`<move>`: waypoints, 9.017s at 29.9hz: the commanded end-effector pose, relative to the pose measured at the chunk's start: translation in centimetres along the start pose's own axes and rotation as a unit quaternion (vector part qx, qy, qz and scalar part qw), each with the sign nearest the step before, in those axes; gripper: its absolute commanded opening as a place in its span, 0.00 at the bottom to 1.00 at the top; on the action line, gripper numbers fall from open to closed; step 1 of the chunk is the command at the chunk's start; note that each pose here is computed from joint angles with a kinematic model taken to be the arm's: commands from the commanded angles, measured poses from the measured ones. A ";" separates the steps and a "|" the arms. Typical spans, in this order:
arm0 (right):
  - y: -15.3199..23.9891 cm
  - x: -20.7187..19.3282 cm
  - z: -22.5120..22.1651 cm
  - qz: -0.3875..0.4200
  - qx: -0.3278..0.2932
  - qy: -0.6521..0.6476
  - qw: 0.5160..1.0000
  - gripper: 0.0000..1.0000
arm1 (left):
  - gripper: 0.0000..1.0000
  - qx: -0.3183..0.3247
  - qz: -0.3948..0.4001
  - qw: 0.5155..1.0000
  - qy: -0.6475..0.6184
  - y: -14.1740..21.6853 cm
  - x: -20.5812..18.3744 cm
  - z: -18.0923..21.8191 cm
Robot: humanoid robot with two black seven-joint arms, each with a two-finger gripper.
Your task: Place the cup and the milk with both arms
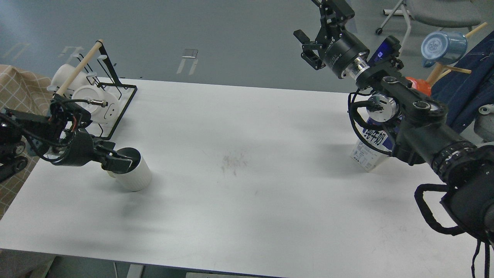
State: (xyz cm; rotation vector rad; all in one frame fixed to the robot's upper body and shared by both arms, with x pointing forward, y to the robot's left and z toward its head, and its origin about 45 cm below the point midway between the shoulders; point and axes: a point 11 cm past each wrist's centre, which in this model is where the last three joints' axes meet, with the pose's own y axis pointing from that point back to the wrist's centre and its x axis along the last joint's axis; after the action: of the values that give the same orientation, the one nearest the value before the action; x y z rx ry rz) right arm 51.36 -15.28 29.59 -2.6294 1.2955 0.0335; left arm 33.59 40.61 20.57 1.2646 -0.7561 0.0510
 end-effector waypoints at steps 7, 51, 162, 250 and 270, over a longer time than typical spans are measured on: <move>0.0 0.0 0.1 0.000 0.000 0.000 1.000 1.00 | 0.25 0.009 -0.006 1.000 0.005 0.2 -0.6 -0.6; -0.9 -0.2 -1.6 -0.005 0.014 0.006 1.000 1.00 | 0.00 -0.129 0.110 0.973 -0.156 -3.6 13.5 14.4; 26.6 7.4 -17.5 -0.104 -0.190 0.673 0.707 1.00 | 0.97 -0.406 0.317 0.768 0.381 5.4 26.1 10.7; 23.3 4.8 5.1 -0.146 -0.108 0.703 0.687 0.02 | 0.97 -0.400 0.298 0.763 0.412 2.6 23.3 10.2; 15.7 -1.6 11.3 -0.206 -0.063 0.689 0.692 0.04 | 0.97 -0.398 0.298 0.763 0.413 2.6 23.3 10.1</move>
State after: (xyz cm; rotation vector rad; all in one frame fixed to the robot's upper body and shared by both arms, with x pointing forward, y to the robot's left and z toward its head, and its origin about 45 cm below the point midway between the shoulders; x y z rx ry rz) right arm 38.31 -22.03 16.18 -2.8102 0.7482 -2.3203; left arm 45.28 24.16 36.25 0.0678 -0.2859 0.6915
